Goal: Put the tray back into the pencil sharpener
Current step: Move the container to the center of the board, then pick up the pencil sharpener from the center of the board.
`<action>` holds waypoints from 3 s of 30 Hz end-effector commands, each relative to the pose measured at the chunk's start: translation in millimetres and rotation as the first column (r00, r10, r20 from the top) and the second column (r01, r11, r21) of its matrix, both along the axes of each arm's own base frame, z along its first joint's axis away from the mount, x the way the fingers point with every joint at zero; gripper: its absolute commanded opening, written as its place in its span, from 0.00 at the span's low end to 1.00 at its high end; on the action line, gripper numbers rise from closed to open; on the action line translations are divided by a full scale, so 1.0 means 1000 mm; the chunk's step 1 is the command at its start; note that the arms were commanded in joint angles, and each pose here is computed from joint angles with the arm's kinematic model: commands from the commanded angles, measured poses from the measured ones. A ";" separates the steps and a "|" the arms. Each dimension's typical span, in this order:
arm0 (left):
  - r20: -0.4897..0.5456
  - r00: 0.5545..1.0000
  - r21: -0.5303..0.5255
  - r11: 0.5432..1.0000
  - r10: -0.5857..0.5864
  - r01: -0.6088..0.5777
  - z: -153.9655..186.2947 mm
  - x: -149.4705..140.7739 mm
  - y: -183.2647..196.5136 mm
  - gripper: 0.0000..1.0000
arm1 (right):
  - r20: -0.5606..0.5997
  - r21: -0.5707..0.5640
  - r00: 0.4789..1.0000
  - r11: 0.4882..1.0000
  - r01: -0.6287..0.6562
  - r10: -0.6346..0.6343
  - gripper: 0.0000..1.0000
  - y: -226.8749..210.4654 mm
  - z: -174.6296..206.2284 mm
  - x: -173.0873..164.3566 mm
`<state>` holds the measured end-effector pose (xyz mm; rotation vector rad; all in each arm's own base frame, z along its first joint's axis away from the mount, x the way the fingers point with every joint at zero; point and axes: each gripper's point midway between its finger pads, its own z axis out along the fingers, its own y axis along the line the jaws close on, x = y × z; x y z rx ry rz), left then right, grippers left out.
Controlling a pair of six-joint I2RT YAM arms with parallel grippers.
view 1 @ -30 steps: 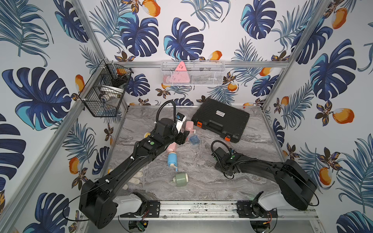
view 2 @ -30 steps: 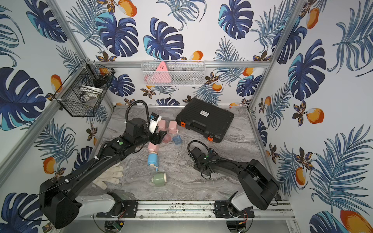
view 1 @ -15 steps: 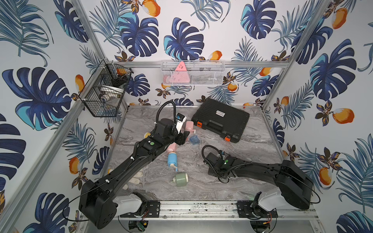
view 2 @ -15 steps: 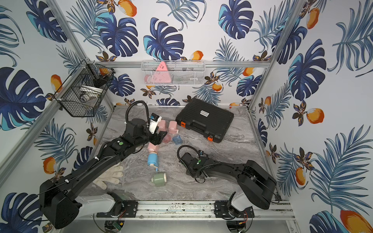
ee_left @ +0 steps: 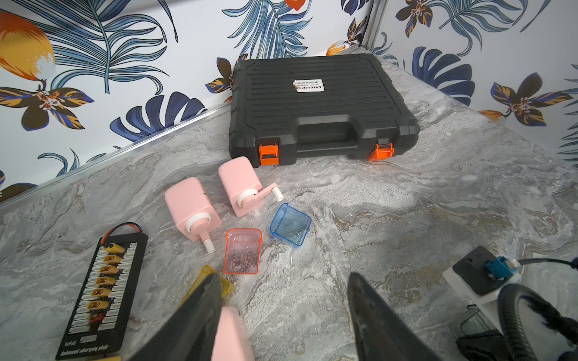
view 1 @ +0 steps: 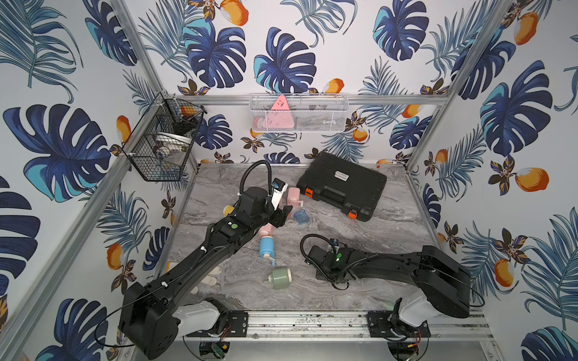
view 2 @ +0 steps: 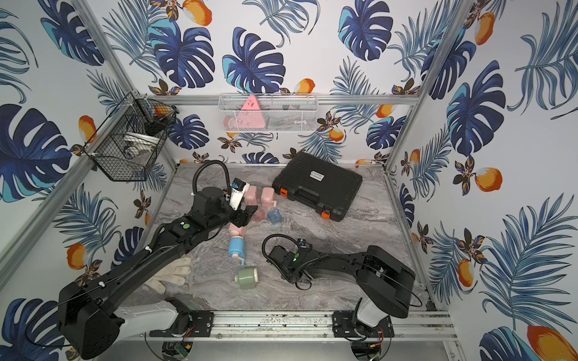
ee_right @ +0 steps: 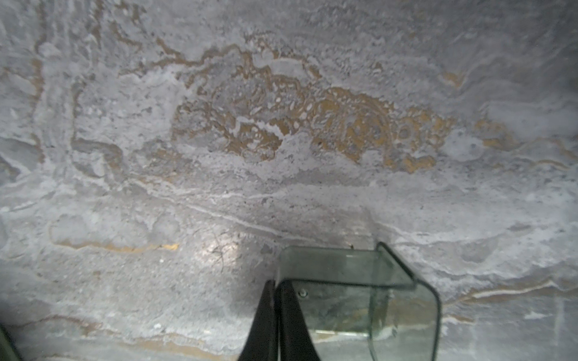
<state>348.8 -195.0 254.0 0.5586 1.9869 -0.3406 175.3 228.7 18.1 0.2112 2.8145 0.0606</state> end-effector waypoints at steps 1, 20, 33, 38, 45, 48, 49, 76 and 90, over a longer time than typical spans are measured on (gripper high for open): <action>0.057 0.998 0.008 1.000 -0.002 0.002 0.010 0.002 0.001 0.67 | -0.012 0.019 1.000 1.000 0.001 0.000 0.17 0.002 0.000 -0.002; 0.262 0.962 0.140 0.984 0.074 -0.113 0.058 -0.014 0.044 0.69 | 0.358 0.256 0.930 0.967 -0.016 -0.080 0.46 -0.033 0.083 0.019; -0.044 0.832 0.534 0.691 -0.553 0.487 -0.017 -0.105 0.002 0.74 | 0.384 0.123 0.915 0.989 0.084 -0.125 0.49 -0.070 0.087 0.024; -0.217 0.734 0.523 0.558 -0.644 0.644 -0.043 -0.142 -0.006 0.74 | 0.390 0.133 0.908 0.985 0.112 -0.156 0.49 -0.081 0.087 0.026; -0.397 0.644 0.503 0.432 -0.654 0.749 -0.081 -0.176 0.001 0.76 | 0.381 0.160 0.904 0.977 0.142 -0.194 0.49 -0.092 0.082 0.026; -0.450 0.627 0.469 0.429 -0.636 0.772 -0.095 -0.184 -0.002 0.76 | 0.378 0.168 0.904 0.975 0.144 -0.198 0.49 -0.093 0.081 0.026; -0.459 0.631 0.467 0.434 -0.626 0.770 -0.099 -0.184 -0.004 0.76 | 0.376 0.168 0.905 0.975 0.144 -0.198 0.49 -0.093 0.081 0.025; -0.708 0.568 0.456 0.343 -0.419 0.821 -0.181 -0.196 -0.005 0.76 | 0.375 0.181 0.905 0.973 0.143 -0.203 0.49 -0.101 0.083 0.020; -0.727 0.556 0.452 0.328 -0.404 0.829 -0.198 -0.199 -0.004 0.68 | 0.367 0.178 0.910 0.975 0.135 -0.193 0.49 -0.099 0.081 0.019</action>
